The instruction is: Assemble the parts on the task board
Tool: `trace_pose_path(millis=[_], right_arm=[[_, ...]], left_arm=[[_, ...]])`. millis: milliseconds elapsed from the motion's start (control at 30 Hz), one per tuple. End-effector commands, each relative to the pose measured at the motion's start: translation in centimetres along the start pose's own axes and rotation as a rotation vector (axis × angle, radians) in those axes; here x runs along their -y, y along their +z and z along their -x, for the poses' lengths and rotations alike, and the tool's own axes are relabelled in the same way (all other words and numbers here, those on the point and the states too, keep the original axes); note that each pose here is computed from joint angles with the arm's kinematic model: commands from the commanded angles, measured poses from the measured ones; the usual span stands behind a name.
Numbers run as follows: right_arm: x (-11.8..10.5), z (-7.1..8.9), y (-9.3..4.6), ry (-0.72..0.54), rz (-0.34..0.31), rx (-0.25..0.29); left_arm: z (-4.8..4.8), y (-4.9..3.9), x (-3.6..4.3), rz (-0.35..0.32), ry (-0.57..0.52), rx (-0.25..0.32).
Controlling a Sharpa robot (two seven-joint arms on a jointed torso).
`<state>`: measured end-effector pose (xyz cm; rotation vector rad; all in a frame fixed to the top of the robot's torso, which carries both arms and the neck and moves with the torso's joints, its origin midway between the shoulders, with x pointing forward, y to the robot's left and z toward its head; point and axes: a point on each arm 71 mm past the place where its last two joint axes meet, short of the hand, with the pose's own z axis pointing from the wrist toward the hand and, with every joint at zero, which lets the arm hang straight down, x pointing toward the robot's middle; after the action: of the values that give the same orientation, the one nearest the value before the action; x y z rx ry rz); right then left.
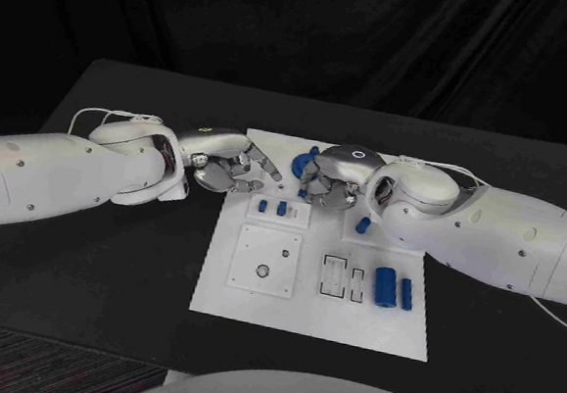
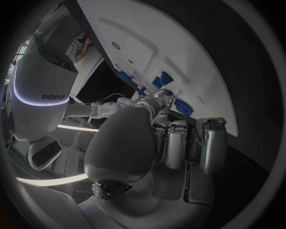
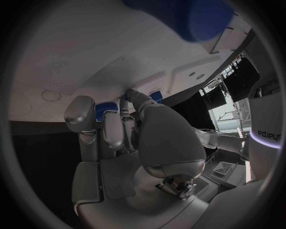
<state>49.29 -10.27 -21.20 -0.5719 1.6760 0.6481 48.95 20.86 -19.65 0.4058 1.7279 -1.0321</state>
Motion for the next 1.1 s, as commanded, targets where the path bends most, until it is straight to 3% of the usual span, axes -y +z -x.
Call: trace_pose_path(millis=[33, 533, 1100], right_arm=[[0.2, -0.6, -0.3, 0.002, 0.004, -0.004], [0.5, -0.3, -1.0, 0.007, 0.011, 0.049], [0.2, 0.0, -1.0, 0.008, 0.021, 0.055]], left_arm=[[-0.19, 0.26, 0.23, -0.016, -0.008, -0.014], [-0.56, 1.91, 0.76, -0.037, -0.014, -0.044], [-1.21, 3.42, 1.15, -0.022, -0.034, -0.11]])
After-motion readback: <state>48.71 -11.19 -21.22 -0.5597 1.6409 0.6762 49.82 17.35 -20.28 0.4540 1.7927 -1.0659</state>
